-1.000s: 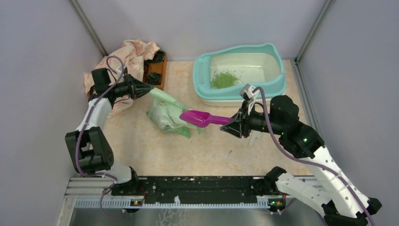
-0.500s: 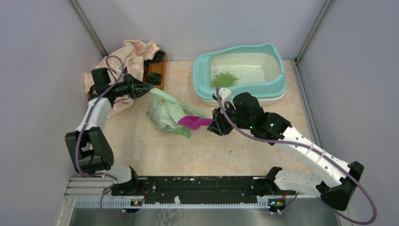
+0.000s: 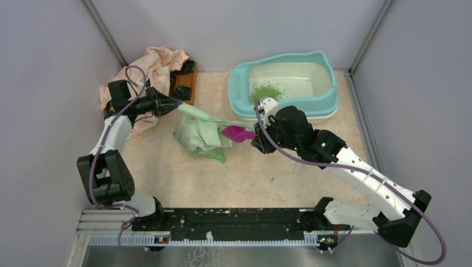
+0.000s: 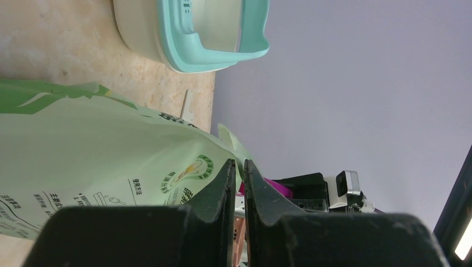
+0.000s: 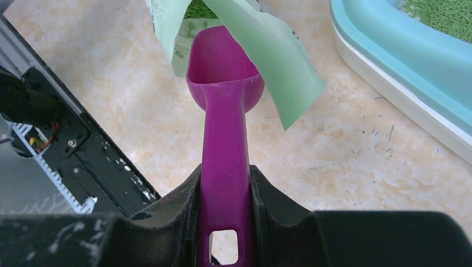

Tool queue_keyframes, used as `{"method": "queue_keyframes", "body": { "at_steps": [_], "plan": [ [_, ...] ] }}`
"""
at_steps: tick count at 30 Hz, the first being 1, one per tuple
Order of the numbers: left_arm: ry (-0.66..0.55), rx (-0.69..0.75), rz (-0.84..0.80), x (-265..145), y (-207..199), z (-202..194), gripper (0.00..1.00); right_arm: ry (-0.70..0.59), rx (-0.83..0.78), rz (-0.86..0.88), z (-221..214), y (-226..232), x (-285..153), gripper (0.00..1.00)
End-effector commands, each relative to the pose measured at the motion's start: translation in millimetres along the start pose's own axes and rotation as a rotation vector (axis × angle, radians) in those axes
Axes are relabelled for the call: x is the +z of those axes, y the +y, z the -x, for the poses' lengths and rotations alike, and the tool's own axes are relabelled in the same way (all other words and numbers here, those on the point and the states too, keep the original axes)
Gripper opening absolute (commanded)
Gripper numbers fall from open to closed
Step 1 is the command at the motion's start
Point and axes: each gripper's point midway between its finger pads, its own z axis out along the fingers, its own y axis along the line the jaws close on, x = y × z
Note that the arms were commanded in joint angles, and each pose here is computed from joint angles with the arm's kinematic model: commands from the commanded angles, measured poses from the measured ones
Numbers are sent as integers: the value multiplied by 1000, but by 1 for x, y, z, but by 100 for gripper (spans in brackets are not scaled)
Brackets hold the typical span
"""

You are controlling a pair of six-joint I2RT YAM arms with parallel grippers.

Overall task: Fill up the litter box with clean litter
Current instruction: 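Scoop the cat litter from the cat litter bag.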

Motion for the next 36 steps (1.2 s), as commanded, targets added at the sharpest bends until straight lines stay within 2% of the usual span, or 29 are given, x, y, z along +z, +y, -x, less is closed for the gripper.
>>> {"method": "queue_keyframes", "body": {
  "at_steps": [1, 13, 25, 29, 36],
  "plan": [
    [1, 50, -13, -2, -10, -4, 15, -39, -36, -19, 22, -1, 3, 0],
    [5, 47, -19, -3, -8, -7, 15, 82, -88, 71, 45, 21, 49, 0],
    [17, 47, -24, 0, -6, -10, 15, 396, -144, -25, 37, 16, 87, 0],
    [24, 43, -25, 2, -2, -12, 15, 447, -173, -82, 41, 12, 98, 0],
    [39, 33, -24, 4, 10, -17, 15, 486, -180, -53, 42, 24, 134, 0]
  ]
}}
